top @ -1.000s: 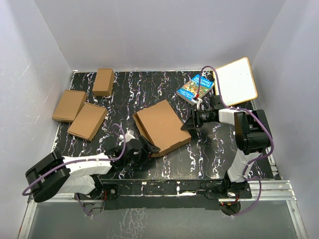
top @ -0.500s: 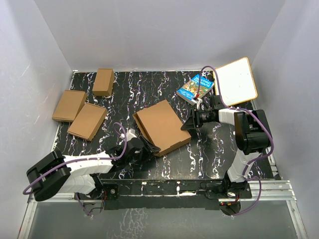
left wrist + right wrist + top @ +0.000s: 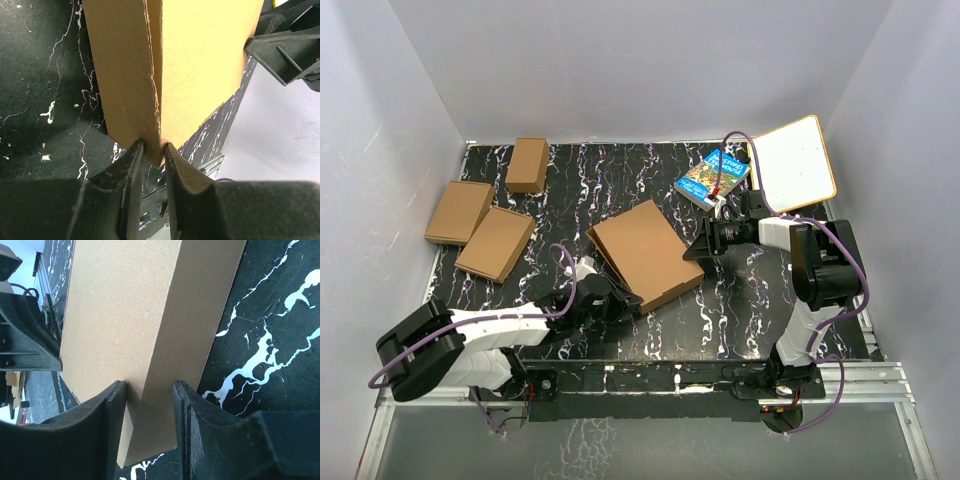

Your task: Fold the paper box

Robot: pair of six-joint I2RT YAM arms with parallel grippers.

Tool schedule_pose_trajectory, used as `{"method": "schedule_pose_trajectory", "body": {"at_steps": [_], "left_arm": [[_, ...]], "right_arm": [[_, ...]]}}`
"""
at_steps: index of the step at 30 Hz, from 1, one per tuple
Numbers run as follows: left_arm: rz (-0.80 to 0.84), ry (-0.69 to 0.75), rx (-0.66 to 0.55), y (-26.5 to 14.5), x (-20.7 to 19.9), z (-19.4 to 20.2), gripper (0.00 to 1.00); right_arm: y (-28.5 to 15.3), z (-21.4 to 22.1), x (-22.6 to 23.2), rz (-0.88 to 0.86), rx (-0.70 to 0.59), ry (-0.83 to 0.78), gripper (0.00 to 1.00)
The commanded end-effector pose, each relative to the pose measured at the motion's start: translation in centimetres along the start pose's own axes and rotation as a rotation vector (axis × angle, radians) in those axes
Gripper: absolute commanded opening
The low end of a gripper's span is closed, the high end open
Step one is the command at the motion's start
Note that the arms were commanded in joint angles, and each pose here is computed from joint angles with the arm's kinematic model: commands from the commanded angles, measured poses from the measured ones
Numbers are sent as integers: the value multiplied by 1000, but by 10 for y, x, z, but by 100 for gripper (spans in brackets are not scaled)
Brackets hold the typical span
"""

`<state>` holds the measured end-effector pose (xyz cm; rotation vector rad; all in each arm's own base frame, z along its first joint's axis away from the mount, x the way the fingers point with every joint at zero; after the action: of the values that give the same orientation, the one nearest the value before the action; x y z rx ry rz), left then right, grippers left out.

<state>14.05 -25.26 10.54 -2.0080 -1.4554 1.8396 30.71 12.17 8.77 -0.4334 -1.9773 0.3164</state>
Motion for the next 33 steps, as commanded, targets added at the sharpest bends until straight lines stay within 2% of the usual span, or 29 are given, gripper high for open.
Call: {"method": "schedule_pose_trajectory", "body": {"at_steps": [1,6,12,18,21,24,27,33], "left_arm": [[-12,37,14,1,-3,3,11],[-32,127,-18,-8,-1,-3,23],[-35,275,-84,-23,2,-17,57],[13,398,-123,-35,5,-39,79],[78,411,-129,-38,8,-58,86],[77,427,-153,-40,13,-79,96],[36,461,-176,-40,19,-100,97],[28,433,-237,-41,27,-138,97]], "right_arm": [[9,9,-25,140,30,-41,44],[9,9,-25,142,31,-41,44],[8,8,-26,144,32,-42,44],[9,8,-26,143,33,-42,44],[9,8,-26,141,33,-44,44],[9,8,-26,139,35,-42,44],[9,9,-26,138,36,-40,44],[9,9,-27,138,37,-41,44]]}}
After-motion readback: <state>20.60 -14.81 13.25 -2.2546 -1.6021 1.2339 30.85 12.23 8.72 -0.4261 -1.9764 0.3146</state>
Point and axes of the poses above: each gripper's point midway between its finger pads, its own y axis out along the fingers, its own x axis along the line the jaws close on, z = x × y, the point moved 7 cm from there along -y, back along the fingers, and after that the axes turned 10 degrees about y, right-handed, at the moved point
